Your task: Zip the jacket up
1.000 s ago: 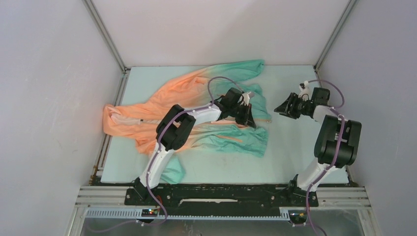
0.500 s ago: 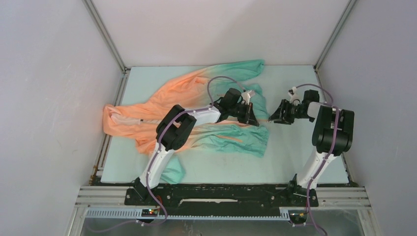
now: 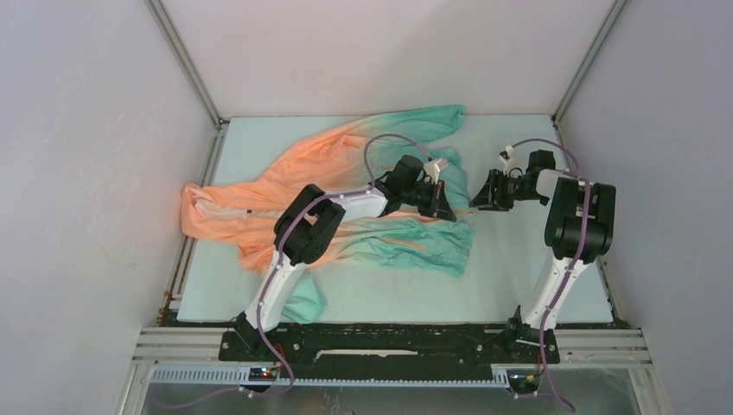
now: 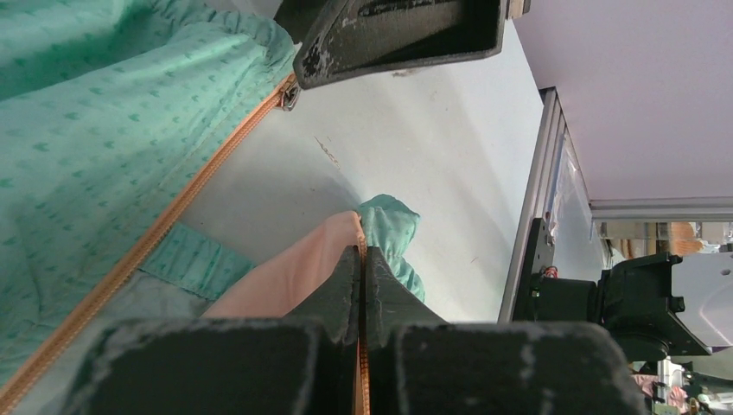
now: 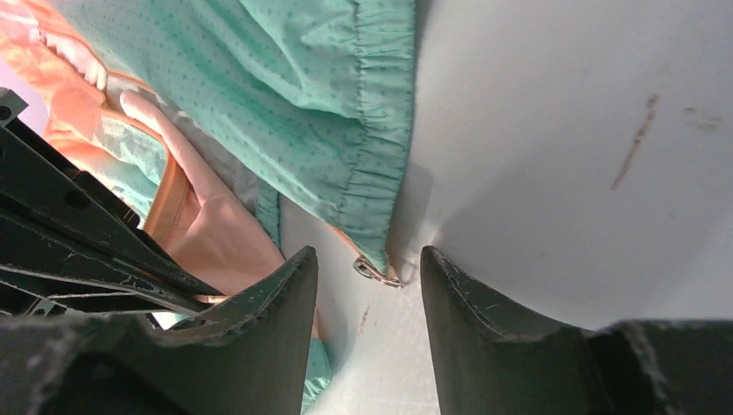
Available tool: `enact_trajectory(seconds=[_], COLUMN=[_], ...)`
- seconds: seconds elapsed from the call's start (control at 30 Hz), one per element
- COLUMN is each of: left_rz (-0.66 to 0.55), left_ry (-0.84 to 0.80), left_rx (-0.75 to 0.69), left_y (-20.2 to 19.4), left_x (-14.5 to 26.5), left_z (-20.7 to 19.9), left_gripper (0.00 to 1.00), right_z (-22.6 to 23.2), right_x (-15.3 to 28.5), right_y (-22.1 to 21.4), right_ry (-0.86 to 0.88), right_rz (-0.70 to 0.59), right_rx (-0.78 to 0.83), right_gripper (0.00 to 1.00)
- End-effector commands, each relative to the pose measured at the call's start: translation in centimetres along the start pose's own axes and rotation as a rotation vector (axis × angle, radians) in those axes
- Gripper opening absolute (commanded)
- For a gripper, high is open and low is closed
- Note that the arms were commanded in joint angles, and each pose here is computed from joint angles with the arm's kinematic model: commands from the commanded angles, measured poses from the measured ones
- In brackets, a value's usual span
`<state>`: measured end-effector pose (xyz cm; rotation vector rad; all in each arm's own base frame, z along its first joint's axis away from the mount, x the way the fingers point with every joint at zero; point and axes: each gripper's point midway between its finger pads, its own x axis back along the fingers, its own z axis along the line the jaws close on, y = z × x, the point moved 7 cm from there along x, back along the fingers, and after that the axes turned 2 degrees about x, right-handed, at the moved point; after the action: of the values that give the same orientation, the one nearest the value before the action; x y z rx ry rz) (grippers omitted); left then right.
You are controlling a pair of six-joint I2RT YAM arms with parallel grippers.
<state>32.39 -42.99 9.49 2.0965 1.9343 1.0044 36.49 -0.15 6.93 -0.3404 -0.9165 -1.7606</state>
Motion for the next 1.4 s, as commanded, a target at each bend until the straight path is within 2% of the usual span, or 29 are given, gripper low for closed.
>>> enact_trajectory(seconds=[0.0,0.2,0.53,0.7,0.83,0.9,1.03,1.2,1.37], left_rz=[-0.042,-0.04,-0.035,-0.033,-0.034,-0.032,-0.031,-0.036,-0.016], left_ry=[-0.06,-0.063,-0.067,-0.069,-0.067,-0.067,-0.063,-0.036,0.066], left_rx=[-0.048,-0.051,-0.049,-0.049,-0.048,-0.049,-0.051,-0.078,-0.18], left_y=[1.7,1.6,1.6,1.6,1.6,1.7,1.6,1.6,1.3], left_x=[1.2,1.2,1.3,1.2,1.2,1.2,1.2,1.4,1.6], left_z=[-2.8,-2.8,-2.8,-2.8,-2.8,-2.8,-2.8,-3.1,-3.9], left_gripper=[0.0,0.0,0.0,0.0,0.0,0.0,0.0,0.0,0.0], right_z=[0.4,0.8,1.4,0.9,0.9,0.9,1.1,1.7,2.1], right_x=[-1.0,-0.8,-0.6,-0.5,-0.3,-0.2,0.3,1.4,1.4], right_y=[-0.1,-0.4,-1.2,-1.2,-1.1,-1.0,-0.5,0.7,1.3], right_ry=[0.046,0.061,0.054,0.047,0.044,0.045,0.067,0.139,0.254], right_rz=[0.033,0.034,0.042,0.035,0.025,0.017,-0.026,-0.102,-0.135], right_rx=[0.037,0.035,0.032,0.007,0.007,0.003,-0.003,-0.007,-0.062], right_gripper=[0.5,0.44,0.44,0.35,0.34,0.3,0.14,0.02,0.0])
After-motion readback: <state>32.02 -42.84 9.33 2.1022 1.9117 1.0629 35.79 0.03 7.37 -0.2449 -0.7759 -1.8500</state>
